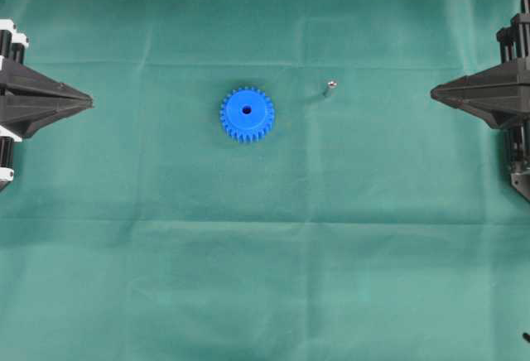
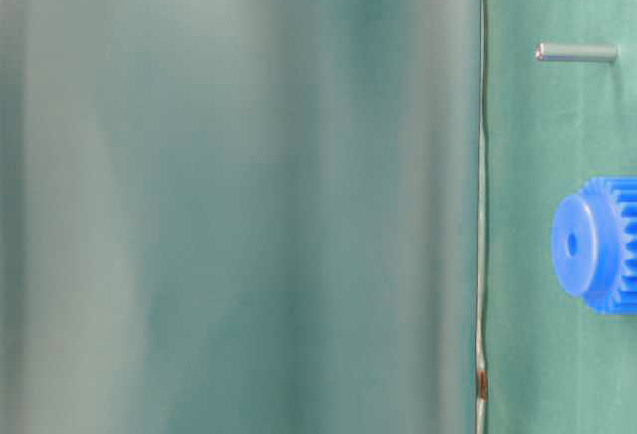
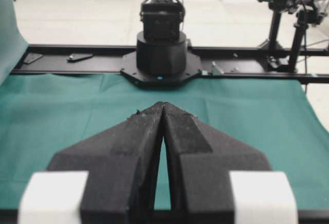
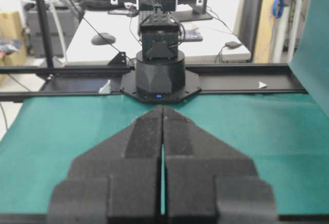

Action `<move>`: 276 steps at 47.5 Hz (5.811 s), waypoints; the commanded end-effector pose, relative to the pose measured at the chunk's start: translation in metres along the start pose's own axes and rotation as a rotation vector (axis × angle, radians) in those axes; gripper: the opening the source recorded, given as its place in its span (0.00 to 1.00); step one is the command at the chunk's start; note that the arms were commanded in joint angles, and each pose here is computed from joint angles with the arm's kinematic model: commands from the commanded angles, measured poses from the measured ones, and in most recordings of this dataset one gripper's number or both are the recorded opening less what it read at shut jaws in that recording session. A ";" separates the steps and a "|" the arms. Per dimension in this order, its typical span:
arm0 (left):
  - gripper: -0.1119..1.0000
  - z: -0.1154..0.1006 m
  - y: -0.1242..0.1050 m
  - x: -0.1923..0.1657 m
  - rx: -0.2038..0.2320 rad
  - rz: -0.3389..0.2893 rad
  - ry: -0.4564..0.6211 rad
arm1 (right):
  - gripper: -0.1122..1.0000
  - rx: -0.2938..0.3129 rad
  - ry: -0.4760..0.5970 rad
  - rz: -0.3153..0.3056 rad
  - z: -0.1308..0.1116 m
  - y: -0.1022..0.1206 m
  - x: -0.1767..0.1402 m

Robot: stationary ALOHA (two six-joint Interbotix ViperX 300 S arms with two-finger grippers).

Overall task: Insert the shaft placed at a random location into the center hole of the medium gear at another random location.
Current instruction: 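Move the right gripper over the upright silver shaft, fingers open, then close the right gripper on the silver shaft and lift it, then carry the held shaft left over the blue gear's center hole, then align and lower the shaft into the blue gear's center hole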

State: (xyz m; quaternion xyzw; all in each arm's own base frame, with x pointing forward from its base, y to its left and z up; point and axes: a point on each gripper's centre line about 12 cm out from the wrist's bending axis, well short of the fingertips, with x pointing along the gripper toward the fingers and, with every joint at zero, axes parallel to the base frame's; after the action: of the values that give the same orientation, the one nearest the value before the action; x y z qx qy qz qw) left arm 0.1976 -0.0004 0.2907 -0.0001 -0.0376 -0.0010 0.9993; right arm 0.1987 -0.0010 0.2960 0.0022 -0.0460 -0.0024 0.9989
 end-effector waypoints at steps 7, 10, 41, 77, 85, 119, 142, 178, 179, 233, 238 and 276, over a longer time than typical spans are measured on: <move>0.10 0.012 -0.001 0.005 0.013 -0.005 -0.026 | 0.11 -0.027 0.006 -0.033 0.005 -0.007 0.003; 0.10 0.013 -0.001 0.004 0.012 -0.005 -0.028 | 0.11 -0.027 0.013 -0.048 0.005 -0.010 0.004; 0.10 0.011 -0.001 0.004 0.009 -0.005 -0.015 | 0.64 0.016 0.306 -0.203 -0.075 -0.050 0.046; 0.10 0.005 -0.001 0.005 0.004 -0.005 0.017 | 0.84 0.071 0.526 -0.315 -0.194 -0.085 0.079; 0.10 0.004 -0.001 0.005 0.002 -0.005 0.021 | 0.84 0.073 0.543 -0.320 -0.202 -0.087 0.080; 0.10 0.004 -0.001 0.004 0.004 -0.006 0.029 | 0.23 0.061 0.553 -0.299 -0.202 -0.083 0.082; 0.10 0.004 -0.001 0.004 0.003 -0.005 0.037 | 0.23 0.071 0.557 -0.292 -0.167 -0.083 0.088; 0.10 0.003 -0.001 0.004 0.004 -0.005 0.040 | 0.23 0.076 0.544 -0.284 -0.131 -0.082 0.092; 0.10 0.003 -0.001 0.004 0.003 -0.006 0.040 | 0.23 0.076 0.544 -0.284 -0.131 -0.082 0.093; 0.10 0.003 -0.001 0.003 0.000 -0.004 0.045 | 0.23 0.065 0.505 -0.159 -0.139 -0.055 0.207; 0.10 0.003 -0.001 0.003 0.001 -0.004 0.045 | 0.23 0.067 0.507 -0.160 -0.139 -0.055 0.207; 0.10 0.003 -0.001 0.004 0.001 -0.004 0.046 | 0.23 0.102 0.550 -0.177 -0.166 -0.056 0.208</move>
State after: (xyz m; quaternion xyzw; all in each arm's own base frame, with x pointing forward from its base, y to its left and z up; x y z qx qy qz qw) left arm 0.1990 -0.0009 0.2850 -0.0001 -0.0031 -0.0029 1.0000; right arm 0.4172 -0.0575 0.1411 0.0538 0.2413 -0.0868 0.9651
